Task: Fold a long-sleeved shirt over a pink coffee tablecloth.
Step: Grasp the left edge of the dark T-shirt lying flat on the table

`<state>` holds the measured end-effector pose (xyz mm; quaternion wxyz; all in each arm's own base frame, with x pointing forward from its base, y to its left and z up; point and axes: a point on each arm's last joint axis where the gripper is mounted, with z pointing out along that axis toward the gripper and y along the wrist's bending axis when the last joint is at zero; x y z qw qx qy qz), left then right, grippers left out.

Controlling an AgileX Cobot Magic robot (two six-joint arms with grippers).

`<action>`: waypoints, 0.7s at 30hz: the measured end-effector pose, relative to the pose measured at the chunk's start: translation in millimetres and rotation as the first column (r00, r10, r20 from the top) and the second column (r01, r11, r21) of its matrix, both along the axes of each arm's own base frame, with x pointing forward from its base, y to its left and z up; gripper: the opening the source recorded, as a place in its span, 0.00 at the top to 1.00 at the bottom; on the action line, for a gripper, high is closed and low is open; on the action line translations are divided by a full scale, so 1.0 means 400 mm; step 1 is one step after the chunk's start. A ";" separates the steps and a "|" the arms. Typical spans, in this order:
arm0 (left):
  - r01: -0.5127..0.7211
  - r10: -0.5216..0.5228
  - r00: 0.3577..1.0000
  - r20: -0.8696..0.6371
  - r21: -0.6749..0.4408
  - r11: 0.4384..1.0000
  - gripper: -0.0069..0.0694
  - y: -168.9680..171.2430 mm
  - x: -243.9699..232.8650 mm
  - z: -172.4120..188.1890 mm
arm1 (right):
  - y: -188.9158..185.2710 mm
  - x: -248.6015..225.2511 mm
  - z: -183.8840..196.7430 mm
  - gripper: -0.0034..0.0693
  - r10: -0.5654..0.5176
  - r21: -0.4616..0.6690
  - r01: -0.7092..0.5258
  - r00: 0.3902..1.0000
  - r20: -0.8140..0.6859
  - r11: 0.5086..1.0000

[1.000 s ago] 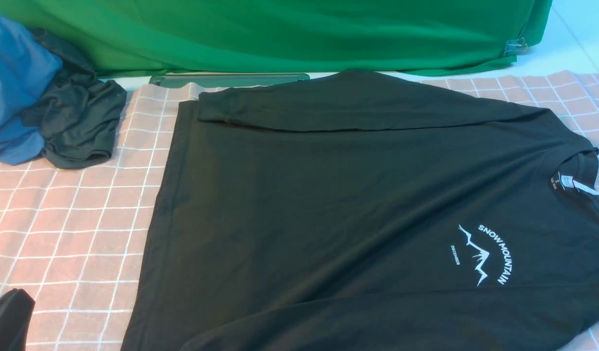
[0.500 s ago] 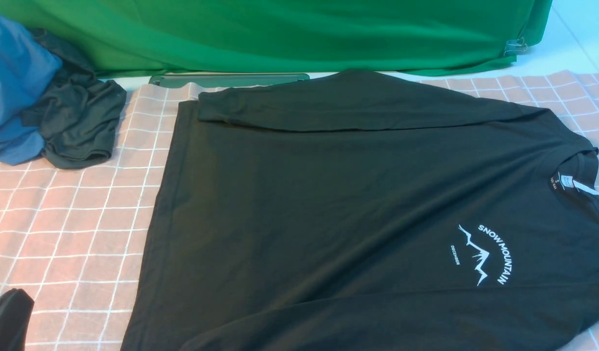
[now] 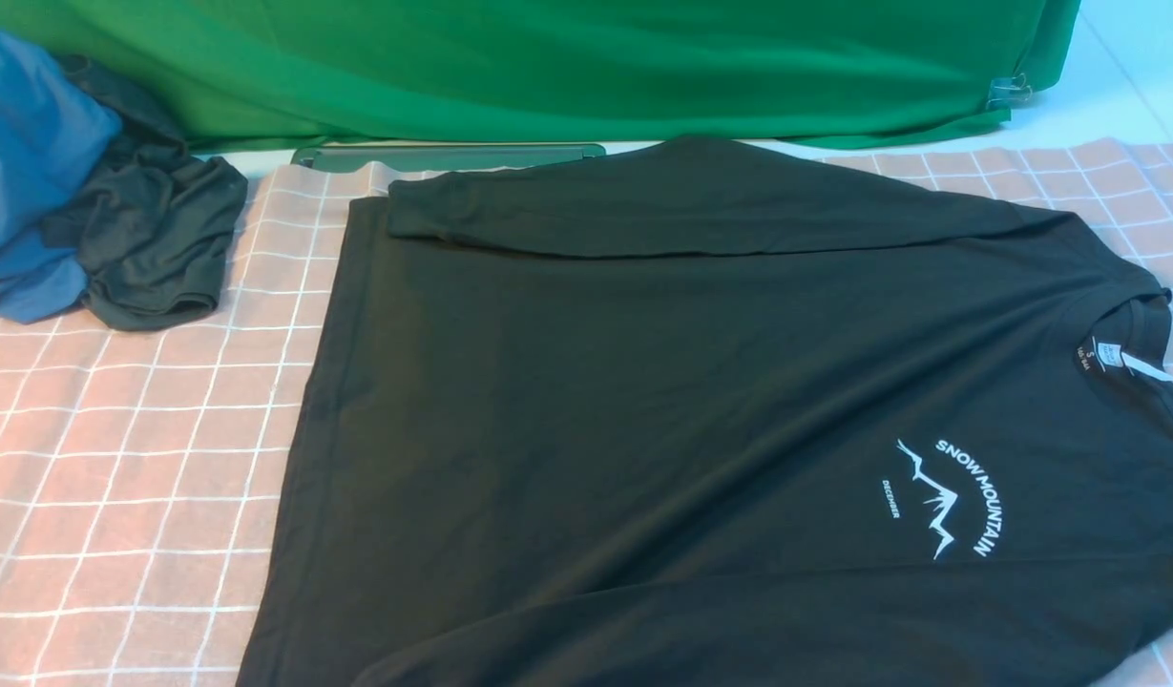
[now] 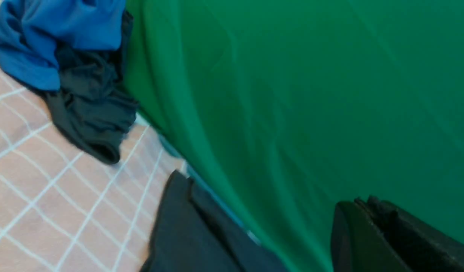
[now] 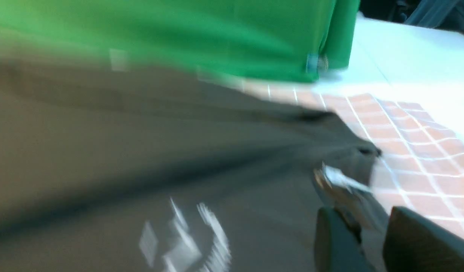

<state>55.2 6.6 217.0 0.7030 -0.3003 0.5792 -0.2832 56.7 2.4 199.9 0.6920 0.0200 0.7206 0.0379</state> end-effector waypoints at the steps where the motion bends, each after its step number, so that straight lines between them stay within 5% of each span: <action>1: -0.003 0.005 1.000 0.027 -0.054 0.999 0.87 0.003 -0.001 0.005 | -0.003 0.000 0.015 0.63 -0.017 0.155 0.007 0.998 0.060 0.988; 5: 0.001 0.057 0.976 0.212 -0.267 0.964 0.87 0.021 -0.013 0.040 | -0.012 -0.003 0.048 0.63 -0.070 0.491 -0.034 0.979 0.193 0.870; 8: 0.032 0.064 0.946 0.317 -0.290 0.956 0.87 0.023 -0.024 0.069 | -0.015 -0.005 0.055 0.63 -0.082 0.541 -0.052 0.972 0.221 0.839; 11: 0.086 -0.029 0.960 0.278 -0.195 0.977 0.87 -0.001 -0.037 0.148 | -0.016 -0.005 0.058 0.63 -0.088 0.557 -0.060 0.968 0.234 0.828; 17: 0.080 -0.063 0.972 -0.227 0.066 0.995 0.87 -0.017 0.008 0.262 | -0.010 -0.011 0.091 0.67 -0.056 0.598 -0.094 0.972 0.228 0.796; 19: 0.164 -0.081 0.886 -0.457 0.146 0.976 0.87 -0.022 0.051 0.268 | 0.002 -0.018 0.149 0.75 0.008 0.541 -0.109 0.983 0.185 0.834; 21: 0.329 -0.142 0.678 -0.721 0.126 0.936 0.87 -0.035 0.119 0.241 | 0.017 -0.014 0.213 0.87 0.093 0.446 -0.125 0.991 0.092 0.886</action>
